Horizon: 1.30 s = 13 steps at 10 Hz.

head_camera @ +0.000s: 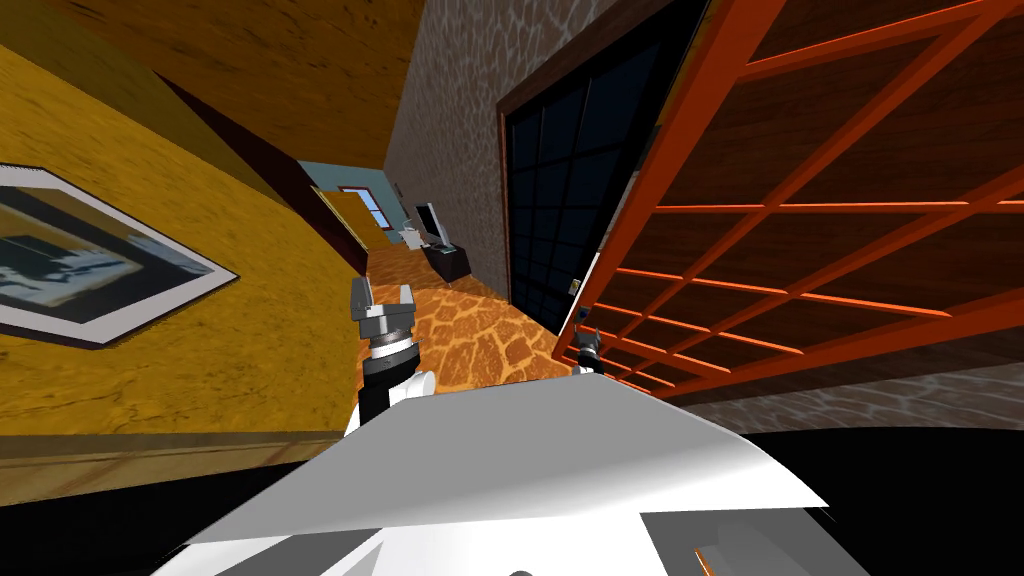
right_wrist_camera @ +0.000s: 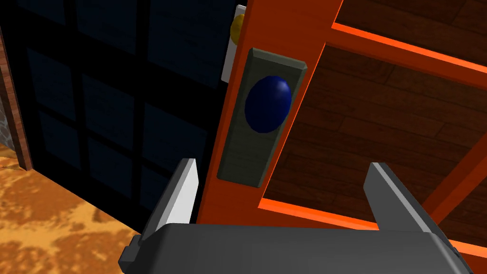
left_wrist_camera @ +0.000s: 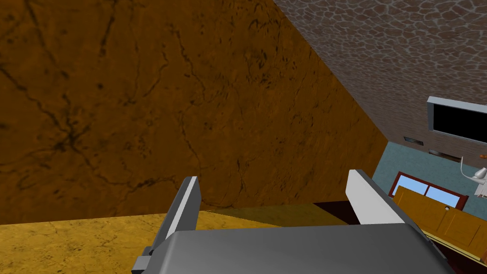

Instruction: Pull the door open

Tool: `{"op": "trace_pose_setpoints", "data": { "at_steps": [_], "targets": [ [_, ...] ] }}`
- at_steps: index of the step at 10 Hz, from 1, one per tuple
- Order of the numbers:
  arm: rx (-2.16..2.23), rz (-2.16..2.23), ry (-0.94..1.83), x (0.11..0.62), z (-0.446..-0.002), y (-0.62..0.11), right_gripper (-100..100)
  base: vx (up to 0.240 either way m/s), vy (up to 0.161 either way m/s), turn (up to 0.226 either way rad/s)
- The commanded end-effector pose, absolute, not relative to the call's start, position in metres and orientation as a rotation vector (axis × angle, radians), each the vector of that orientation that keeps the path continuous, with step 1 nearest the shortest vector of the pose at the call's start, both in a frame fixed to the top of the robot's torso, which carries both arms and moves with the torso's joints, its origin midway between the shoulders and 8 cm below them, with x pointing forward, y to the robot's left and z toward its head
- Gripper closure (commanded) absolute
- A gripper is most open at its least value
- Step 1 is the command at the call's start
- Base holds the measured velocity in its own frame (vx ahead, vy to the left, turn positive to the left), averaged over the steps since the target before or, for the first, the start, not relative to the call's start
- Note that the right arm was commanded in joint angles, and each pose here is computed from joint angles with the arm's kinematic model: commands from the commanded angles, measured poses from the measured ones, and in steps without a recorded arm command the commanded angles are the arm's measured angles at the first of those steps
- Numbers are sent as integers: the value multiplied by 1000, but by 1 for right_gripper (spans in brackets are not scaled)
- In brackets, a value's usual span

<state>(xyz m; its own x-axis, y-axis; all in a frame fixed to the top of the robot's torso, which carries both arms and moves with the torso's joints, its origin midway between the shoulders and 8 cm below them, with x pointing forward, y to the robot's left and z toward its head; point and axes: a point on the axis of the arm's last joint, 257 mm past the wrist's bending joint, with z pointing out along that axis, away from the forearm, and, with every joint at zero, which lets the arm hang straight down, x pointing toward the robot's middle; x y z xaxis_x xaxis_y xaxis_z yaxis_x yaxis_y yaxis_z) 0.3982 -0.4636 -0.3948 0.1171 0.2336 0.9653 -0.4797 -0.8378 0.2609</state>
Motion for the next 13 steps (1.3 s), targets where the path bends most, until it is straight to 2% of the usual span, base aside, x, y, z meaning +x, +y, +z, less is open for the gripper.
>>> {"op": "trace_pose_setpoints", "data": {
  "at_steps": [1, 8, 13],
  "targets": [
    [1886, 1806, -309, 397, -395, -465, -100, -51, 13, 60],
    [1901, 1892, -524, 394, -398, -467, -100, -60, 9, 57],
    [1897, 1895, -533, 370, -399, -500, -100, 209, -52, 7]
  ]
}}
